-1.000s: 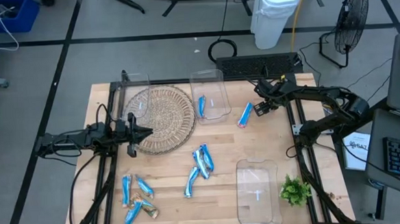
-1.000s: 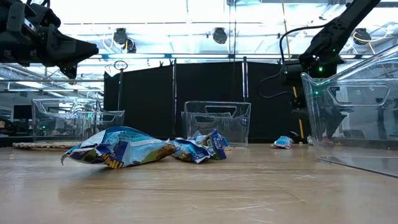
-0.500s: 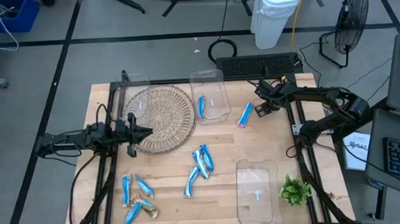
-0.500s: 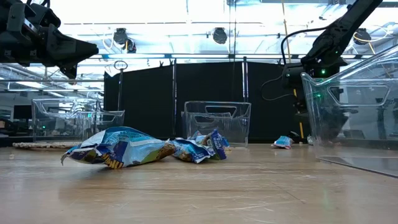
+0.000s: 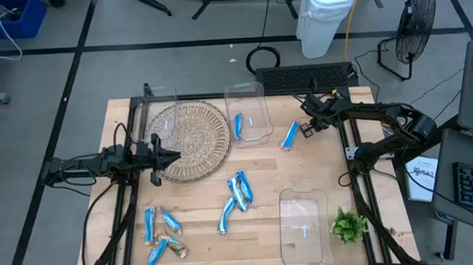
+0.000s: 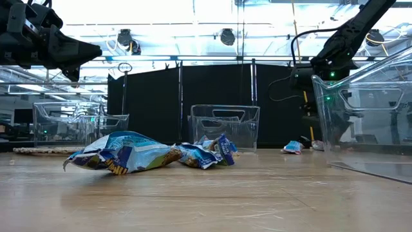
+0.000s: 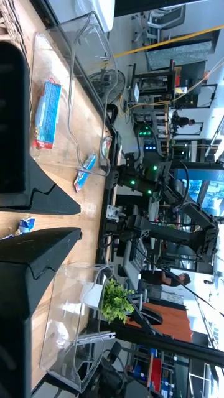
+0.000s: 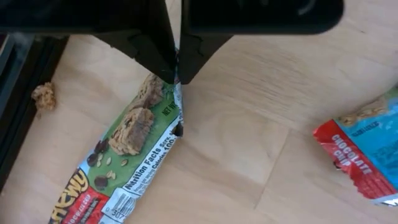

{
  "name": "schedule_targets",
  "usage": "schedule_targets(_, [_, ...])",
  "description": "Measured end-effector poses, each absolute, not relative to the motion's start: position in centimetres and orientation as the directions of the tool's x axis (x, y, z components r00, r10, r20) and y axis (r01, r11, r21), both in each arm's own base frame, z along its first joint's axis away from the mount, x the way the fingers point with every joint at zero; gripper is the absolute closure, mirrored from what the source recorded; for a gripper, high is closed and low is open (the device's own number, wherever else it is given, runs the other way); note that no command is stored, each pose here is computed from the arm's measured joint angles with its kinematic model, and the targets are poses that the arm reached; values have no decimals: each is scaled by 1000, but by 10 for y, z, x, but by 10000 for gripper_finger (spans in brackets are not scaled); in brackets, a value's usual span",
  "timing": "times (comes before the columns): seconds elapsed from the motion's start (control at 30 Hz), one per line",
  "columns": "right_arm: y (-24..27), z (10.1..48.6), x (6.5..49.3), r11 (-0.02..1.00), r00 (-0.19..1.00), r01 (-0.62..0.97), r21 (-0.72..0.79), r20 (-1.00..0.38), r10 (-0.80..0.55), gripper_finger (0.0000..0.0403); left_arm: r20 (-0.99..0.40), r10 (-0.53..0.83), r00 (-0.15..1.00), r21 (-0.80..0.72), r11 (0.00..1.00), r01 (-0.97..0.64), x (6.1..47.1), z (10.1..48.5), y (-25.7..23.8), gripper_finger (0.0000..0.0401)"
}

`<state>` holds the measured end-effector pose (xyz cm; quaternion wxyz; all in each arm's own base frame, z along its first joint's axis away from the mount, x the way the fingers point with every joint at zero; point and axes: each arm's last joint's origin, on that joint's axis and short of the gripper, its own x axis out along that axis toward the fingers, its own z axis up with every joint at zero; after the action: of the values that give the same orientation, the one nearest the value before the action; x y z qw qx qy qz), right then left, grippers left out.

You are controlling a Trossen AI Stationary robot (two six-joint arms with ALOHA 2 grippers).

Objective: Pick and place Granola Bars by type
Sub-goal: Put the red granola bar into the top right transparent bin

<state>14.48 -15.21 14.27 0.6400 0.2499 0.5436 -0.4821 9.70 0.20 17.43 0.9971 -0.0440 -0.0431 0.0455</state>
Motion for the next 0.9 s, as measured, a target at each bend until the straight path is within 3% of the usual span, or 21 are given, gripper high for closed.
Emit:
schedule_targets(0.47, [-150, 148, 145, 465, -30, 860, -208, -932, -362, 402, 82, 95, 992, -92, 992, -87, 97, 174, 2, 352])
schedule_targets(0.9, [-124, 194, 146, 516, 186, 849, -117, -847, -498, 402, 82, 94, 992, -91, 992, -86, 97, 174, 2, 352])
